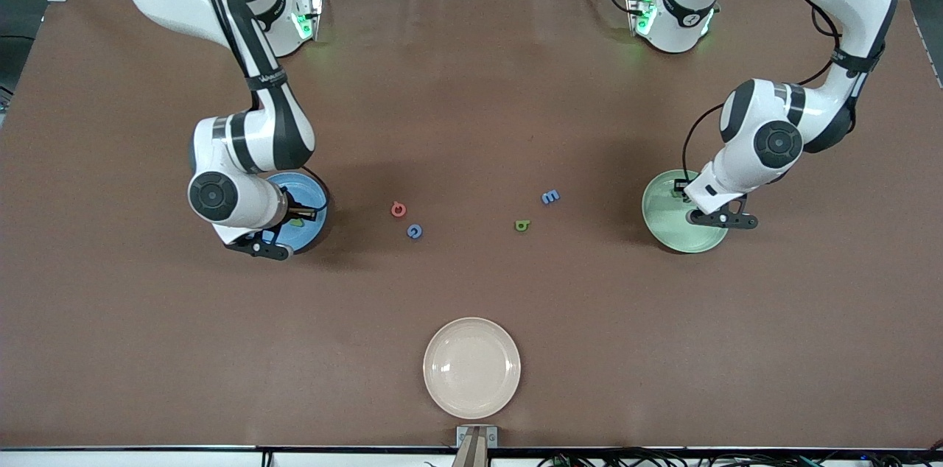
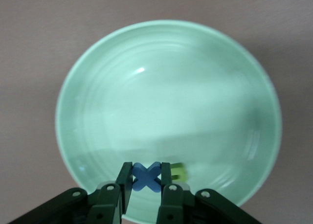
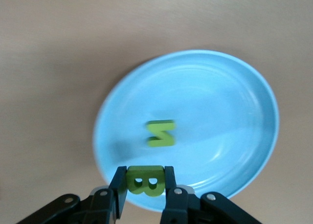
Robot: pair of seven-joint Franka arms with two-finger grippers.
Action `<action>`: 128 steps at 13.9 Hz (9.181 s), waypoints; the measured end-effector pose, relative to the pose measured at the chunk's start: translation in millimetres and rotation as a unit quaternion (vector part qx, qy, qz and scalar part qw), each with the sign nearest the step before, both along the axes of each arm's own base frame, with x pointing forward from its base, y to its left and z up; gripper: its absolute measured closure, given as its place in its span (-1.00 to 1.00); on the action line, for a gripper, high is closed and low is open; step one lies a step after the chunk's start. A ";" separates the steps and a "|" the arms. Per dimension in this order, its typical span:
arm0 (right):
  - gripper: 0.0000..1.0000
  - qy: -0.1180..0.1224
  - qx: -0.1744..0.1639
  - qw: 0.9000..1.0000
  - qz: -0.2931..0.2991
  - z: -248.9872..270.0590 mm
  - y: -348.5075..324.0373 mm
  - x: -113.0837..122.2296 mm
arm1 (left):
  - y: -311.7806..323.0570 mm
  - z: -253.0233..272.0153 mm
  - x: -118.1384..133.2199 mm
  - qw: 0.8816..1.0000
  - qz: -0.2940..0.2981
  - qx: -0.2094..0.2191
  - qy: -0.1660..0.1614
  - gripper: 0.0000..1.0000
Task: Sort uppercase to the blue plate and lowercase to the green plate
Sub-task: 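Release the x on the green plate and the B on the blue plate, then grasp the blue m with the left gripper while the right gripper grasps the Q, then place the Q on the blue plate while the left gripper places the m, then grasp the blue C with the right gripper while the left gripper grasps the b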
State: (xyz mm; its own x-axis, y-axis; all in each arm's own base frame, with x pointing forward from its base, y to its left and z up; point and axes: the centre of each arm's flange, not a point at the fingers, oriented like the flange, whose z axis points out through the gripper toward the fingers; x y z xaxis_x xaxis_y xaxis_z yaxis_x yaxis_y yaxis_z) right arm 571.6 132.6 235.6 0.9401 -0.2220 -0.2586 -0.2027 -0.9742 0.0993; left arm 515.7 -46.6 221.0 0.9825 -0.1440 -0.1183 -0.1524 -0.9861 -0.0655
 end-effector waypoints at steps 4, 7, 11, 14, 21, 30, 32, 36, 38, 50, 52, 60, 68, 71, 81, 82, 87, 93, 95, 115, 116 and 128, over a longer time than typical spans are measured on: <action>0.30 -0.004 -0.003 1.000 -0.003 -35.6 -23.3 -22.6 | 17.1 -12.8 -9.1 0.999 -0.029 0.016 -0.002 0.45; 0.30 0.002 -0.006 1.000 -0.003 -51.2 -27.0 -37.3 | 24.0 -26.9 -15.3 0.999 -0.030 0.011 -0.002 0.45; -0.27 0.004 -0.005 1.000 -0.003 -48.0 -26.5 -37.3 | 19.9 -32.2 -15.6 0.999 -0.033 0.006 -0.003 0.45; -0.91 0.011 0.006 1.000 -0.009 -21.8 -16.0 -27.1 | 18.8 -35.6 -16.5 0.999 -0.034 0.004 0.000 0.45; -1.00 -0.042 0.032 0.997 -0.050 6.6 106.7 -38.7 | -4.4 -24.4 -4.6 0.999 -0.046 -0.006 -0.023 -0.93; -1.00 -0.136 0.037 0.990 -0.017 -65.0 183.6 -59.4 | -132.8 18.3 8.2 0.991 0.123 -0.017 -0.043 -0.99; -0.96 -0.139 0.039 0.989 -0.015 -68.5 191.0 -60.5 | -174.1 12.4 2.3 0.982 0.185 -0.020 -0.042 -0.99; -0.92 -0.140 0.048 0.989 -0.015 -65.7 204.3 -64.2 | -256.5 -2.6 -8.1 0.962 0.269 -0.033 -0.031 -0.99; -0.87 -0.140 0.048 0.989 -0.011 -66.5 209.1 -67.4 | -280.0 -11.0 -9.2 0.958 0.284 -0.038 -0.023 -0.99; 0.27 -0.061 0.048 0.997 -0.005 -19.7 133.8 -29.1 | -312.3 -52.1 -22.2 0.955 0.295 -0.009 -0.027 -0.48; 0.27 -0.037 0.063 0.997 0.010 16.4 78.7 -12.6 | -312.8 -51.2 -21.5 0.955 0.295 -0.011 -0.028 -0.33; 0.27 -0.033 0.061 0.994 0.079 11.0 -73.3 -13.1 | -312.8 -46.0 -20.1 0.955 0.295 -0.010 -0.031 0.20; 0.27 -0.043 0.023 0.993 0.104 -44.1 -108.2 -13.1 | -252.2 -8.9 19.7 0.964 0.260 -0.009 -0.053 0.20; 0.27 -0.033 0.027 0.993 0.108 -50.6 -102.4 -19.3 | -207.1 14.5 27.4 0.972 0.228 -0.014 -0.051 0.20; 0.13 0.002 0.061 0.993 0.100 -47.1 -75.5 -30.7 | -46.3 6.8 38.0 0.993 0.110 -0.016 -0.025 0.20; -0.09 0.001 0.061 0.993 0.101 -46.3 -75.2 -30.1 | -38.3 2.7 38.1 0.994 0.104 -0.009 -0.027 0.20; -1.00 0.011 0.085 0.993 0.085 -2.5 -56.8 -8.9 | -22.2 -27.3 38.1 0.996 0.086 -0.017 -0.030 0.20; -1.00 -0.046 0.053 0.997 -0.026 58.8 97.5 6.2 | -25.2 -35.7 37.4 0.996 0.079 -0.025 -0.031 0.20; -1.00 -0.071 0.048 0.994 -0.069 47.0 138.1 1.9 | -25.4 -35.2 37.9 0.996 0.079 -0.025 -0.032 0.11; -0.44 -0.179 0.003 0.959 -0.219 -62.3 263.9 -19.1 | -276.7 11.4 26.8 0.970 0.226 -0.057 -0.069 -0.99; -0.23 -0.180 0.004 0.959 -0.219 -60.0 265.0 -17.5 | -289.2 2.7 29.0 0.967 0.237 -0.052 -0.072 -0.99; 0.31 -0.078 -0.048 0.986 -0.142 -24.5 180.6 20.1 | -358.2 -42.3 28.5 0.962 0.263 -0.048 -0.060 -0.83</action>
State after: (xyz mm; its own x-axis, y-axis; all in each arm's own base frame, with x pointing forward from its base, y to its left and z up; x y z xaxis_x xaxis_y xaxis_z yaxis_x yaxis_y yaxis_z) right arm 591.6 313.2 211.1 0.8631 -0.4984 -0.0818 -0.4860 -0.8636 0.1337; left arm 544.2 -404.8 178.8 0.9282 0.3719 -0.0102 0.3720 -0.9272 0.0429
